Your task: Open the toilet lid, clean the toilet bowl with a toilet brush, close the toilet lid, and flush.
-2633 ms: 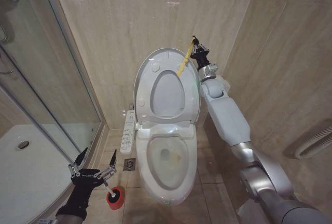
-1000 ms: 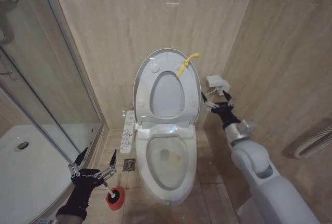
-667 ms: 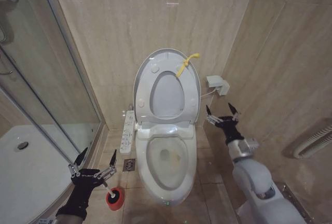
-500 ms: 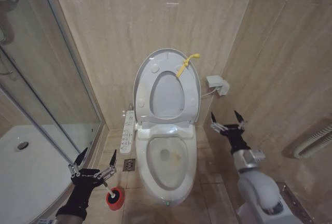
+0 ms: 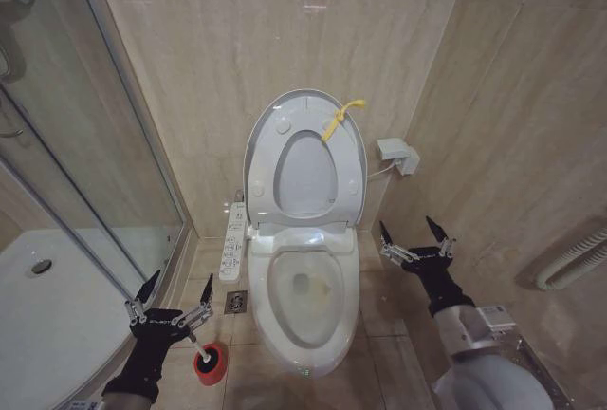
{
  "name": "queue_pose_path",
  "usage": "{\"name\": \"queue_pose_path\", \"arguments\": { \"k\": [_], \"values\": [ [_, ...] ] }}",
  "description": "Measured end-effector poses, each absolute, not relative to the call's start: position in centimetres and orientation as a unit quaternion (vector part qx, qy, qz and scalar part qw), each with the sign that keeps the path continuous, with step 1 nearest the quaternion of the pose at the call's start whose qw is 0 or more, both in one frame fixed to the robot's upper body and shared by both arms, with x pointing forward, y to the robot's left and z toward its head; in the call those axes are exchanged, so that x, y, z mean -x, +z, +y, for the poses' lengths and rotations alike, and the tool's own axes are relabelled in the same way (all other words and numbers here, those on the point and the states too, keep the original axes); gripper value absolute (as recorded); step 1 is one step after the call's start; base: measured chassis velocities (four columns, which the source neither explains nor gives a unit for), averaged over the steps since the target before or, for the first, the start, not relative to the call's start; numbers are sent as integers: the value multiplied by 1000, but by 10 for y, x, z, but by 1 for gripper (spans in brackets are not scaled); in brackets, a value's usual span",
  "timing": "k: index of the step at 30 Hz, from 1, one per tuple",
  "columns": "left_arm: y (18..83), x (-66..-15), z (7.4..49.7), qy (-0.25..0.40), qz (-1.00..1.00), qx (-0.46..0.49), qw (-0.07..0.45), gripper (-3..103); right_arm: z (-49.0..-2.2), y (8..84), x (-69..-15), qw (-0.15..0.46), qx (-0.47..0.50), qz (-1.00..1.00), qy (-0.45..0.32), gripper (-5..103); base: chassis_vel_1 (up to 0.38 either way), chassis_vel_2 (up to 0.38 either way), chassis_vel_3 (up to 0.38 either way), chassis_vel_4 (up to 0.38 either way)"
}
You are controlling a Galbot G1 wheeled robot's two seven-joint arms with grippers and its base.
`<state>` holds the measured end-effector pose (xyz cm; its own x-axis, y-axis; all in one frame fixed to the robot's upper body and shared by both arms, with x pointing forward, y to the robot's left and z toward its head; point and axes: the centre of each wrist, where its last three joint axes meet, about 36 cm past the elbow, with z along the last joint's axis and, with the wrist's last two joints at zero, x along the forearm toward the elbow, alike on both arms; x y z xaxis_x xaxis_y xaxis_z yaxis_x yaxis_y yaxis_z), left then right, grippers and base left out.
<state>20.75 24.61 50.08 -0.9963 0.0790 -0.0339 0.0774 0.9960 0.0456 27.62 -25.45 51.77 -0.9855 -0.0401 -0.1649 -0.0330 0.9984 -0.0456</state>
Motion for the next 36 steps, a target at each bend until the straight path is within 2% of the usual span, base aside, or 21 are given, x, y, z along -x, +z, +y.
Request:
{"name": "queue_pose_path", "arguments": {
  "k": [13, 36],
  "values": [
    [501, -208, 246, 22, 999, -39, 18, 100, -257, 487, -262, 44, -42, 998, -17, 100, 0, 0, 0, 0],
    [501, -208, 246, 22, 999, -39, 18, 100, -257, 489, -246, 44, -48, 998, -1, 100, 0, 0, 0, 0]
  ]
}}
